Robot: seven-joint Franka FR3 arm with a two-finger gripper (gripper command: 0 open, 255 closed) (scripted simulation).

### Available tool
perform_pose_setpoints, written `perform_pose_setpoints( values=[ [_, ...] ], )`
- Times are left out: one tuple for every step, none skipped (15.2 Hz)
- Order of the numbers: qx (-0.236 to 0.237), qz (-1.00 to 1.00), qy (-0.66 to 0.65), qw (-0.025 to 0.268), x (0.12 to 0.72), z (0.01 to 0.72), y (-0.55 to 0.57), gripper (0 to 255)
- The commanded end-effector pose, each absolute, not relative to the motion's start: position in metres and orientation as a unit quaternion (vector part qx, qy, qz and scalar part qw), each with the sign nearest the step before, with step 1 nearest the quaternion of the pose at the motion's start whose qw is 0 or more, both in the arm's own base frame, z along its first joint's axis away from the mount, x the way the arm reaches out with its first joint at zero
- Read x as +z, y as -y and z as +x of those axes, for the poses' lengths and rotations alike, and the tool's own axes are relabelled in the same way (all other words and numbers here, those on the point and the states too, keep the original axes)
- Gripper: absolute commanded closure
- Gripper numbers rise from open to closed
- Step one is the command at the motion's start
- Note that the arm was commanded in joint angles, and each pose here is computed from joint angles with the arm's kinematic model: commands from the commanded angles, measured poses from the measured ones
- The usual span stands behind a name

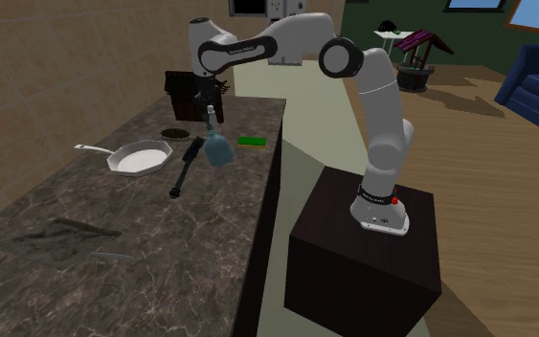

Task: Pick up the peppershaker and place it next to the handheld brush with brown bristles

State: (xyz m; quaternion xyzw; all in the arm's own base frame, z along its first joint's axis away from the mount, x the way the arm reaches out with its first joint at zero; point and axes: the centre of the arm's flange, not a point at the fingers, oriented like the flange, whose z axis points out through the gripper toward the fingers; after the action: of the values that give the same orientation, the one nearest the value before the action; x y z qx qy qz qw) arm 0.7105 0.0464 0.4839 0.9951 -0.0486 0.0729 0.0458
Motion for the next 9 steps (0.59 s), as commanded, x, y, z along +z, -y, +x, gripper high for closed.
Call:
perform_pose_setpoints(
  values=[
    [0.073,0.995,0.049,0.046,0.474,0.711,-0.047,255],
    [0.073,0.995,0.049,0.046,0.469,0.711,-0.047,255],
    [0.073,0.995,0.049,0.046,0.464,0.711,-0.047,255],
    [0.073,0.995,0.049,0.046,0.459,0.711,-0.047,255],
    [0.073,0.995,0.049,0.046,0.453,0.711,-0.047,255],
    [0.073,0.995,0.049,0.046,0.448,0.711,-0.047,255],
    [0.073,0.995,0.049,0.046,0.443,0.711,-0.047,255],
    [0.073,0.995,0.049,0.046,0.437,0.711,-0.047,255],
    [0.073,0.995,0.049,0.046,0.432,0.711,-0.047,255]
  ],
)
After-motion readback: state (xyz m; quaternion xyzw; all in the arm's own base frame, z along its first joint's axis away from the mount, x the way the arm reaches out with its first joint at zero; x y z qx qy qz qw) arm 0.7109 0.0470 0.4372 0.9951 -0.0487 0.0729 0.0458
